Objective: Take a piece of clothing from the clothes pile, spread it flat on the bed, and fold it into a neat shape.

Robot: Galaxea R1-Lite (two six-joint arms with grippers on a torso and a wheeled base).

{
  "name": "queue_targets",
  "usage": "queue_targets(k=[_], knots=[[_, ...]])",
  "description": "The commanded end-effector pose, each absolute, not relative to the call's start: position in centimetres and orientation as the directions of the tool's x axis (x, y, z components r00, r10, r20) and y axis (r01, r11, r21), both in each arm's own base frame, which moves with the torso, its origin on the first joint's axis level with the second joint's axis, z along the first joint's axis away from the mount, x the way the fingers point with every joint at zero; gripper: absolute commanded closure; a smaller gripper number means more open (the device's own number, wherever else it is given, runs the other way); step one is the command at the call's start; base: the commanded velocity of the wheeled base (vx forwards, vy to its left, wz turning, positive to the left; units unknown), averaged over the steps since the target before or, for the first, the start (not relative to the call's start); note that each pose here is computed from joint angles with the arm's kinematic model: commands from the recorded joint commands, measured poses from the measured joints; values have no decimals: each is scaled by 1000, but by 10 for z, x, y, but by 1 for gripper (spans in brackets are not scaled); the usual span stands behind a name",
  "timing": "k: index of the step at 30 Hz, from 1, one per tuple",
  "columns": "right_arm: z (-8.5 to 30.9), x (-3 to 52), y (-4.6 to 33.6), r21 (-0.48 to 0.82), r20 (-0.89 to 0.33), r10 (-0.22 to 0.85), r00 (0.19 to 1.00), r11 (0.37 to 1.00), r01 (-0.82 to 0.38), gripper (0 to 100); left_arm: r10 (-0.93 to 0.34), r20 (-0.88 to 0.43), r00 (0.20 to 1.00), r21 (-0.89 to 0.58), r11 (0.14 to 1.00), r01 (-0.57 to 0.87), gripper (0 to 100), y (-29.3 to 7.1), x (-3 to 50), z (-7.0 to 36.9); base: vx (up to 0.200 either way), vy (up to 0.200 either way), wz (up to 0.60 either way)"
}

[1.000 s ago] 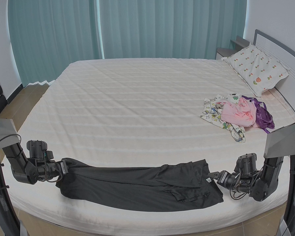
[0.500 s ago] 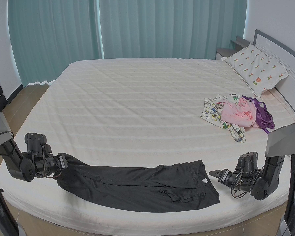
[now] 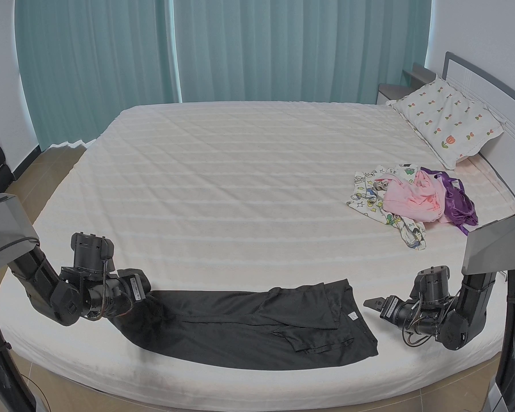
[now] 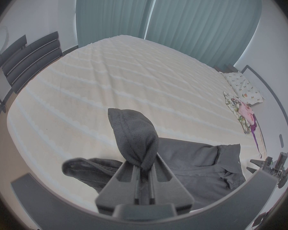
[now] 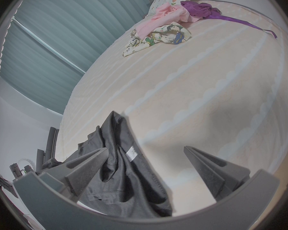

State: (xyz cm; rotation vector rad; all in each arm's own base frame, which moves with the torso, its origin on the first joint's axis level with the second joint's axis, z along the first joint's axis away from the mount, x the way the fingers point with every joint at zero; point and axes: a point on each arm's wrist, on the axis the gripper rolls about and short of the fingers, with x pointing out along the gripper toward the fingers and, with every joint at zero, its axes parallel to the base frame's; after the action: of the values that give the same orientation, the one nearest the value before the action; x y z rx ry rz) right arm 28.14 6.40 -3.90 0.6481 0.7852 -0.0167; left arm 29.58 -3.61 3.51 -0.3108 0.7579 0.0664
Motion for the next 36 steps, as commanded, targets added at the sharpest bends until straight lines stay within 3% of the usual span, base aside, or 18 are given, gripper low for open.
queue_targets(k=[1,25,36], knots=[[-41,281,64,534,-665,218,715,808,250,0,-77,-683,727,-253,958,-136,100,-54,294,37,0,-200,0],[-40,282,64,535,-662,218,717,807,249,0,-158,-694,702,-307,947,-91,100,-126,297,46,0,-200,0],[-41,282,64,534,-664,218,716,808,250,0,-184,-715,674,-330,939,-95,100,-151,306,28,0,-164,0]])
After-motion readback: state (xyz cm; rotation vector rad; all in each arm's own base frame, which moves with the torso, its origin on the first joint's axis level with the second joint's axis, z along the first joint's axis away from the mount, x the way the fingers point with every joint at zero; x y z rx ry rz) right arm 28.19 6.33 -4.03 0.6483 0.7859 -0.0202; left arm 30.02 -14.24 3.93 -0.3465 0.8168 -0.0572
